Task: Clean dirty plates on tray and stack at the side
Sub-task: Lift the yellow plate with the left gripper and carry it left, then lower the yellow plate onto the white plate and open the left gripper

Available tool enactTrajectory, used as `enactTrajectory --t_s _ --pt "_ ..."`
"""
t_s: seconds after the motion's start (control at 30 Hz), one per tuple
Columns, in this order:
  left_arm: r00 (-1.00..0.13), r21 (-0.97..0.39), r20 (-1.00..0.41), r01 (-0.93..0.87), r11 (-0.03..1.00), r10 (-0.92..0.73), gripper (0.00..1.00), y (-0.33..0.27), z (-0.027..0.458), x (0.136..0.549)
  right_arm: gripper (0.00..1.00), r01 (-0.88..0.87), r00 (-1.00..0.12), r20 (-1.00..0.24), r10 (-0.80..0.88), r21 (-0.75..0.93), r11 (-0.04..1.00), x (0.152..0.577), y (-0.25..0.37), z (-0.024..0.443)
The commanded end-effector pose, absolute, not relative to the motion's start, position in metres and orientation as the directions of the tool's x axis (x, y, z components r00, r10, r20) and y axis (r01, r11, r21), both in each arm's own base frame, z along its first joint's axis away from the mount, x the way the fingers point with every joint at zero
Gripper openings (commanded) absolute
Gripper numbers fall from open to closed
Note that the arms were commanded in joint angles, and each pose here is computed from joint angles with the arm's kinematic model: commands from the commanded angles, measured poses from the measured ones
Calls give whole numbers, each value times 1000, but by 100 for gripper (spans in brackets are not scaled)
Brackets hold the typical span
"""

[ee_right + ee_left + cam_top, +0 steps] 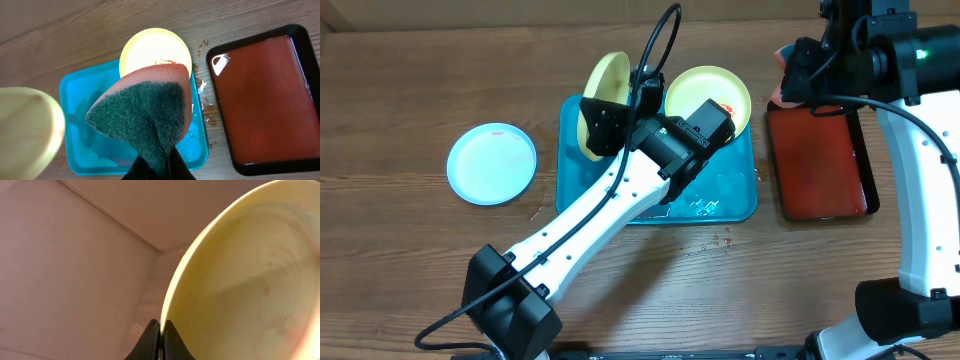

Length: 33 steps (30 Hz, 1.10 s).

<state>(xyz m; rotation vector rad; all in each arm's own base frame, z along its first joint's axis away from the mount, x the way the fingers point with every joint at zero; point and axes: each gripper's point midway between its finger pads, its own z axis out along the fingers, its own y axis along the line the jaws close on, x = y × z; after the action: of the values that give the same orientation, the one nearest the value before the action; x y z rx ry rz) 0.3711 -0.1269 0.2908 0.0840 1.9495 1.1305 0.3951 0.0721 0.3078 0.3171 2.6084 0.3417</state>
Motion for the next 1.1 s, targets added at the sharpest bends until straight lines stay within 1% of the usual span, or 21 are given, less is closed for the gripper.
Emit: enactTrajectory --t_s 0.0,0.13,0.17,0.33,0.43,0.53,0.67,0.8,0.93,1.07 --pt "-696 636 -645 -261 726 315 4 -129 265 366 4 139 -842 -469 266 288 947 393 69 318" --pt "-827 521 -513 -88 849 228 4 -136 221 363 4 140 -843 -467 266 287 948 393 69 318" --pt "-860 466 -460 -22 885 221 4 -138 209 364 4 140 -843 -468 267 288 947 393 69 318" --pt "-917 230 -346 122 966 198 4 -141 183 372 4 140 -843 -467 267 288 947 392 69 318" --pt "-940 61 -310 129 990 142 4 -132 177 380 4 141 -844 -465 266 287 948 392 69 318" --pt "-958 -43 -283 54 998 40 4 -104 175 388 4 141 -845 -464 266 286 948 392 69 317" --pt "-962 -104 -247 -94 990 -117 4 -46 174 393 4 141 -845 -465 266 286 948 392 69 317" --pt "-931 -95 -229 -269 958 -284 4 24 173 390 4 141 -845 -465 266 286 948 392 69 317" --pt "-870 -21 -251 -434 901 -425 4 98 173 380 4 141 -844 -465 266 287 948 392 69 317" --pt "-809 9 -252 -551 834 -532 4 149 171 363 4 141 -845 -464 266 287 948 392 69 317"
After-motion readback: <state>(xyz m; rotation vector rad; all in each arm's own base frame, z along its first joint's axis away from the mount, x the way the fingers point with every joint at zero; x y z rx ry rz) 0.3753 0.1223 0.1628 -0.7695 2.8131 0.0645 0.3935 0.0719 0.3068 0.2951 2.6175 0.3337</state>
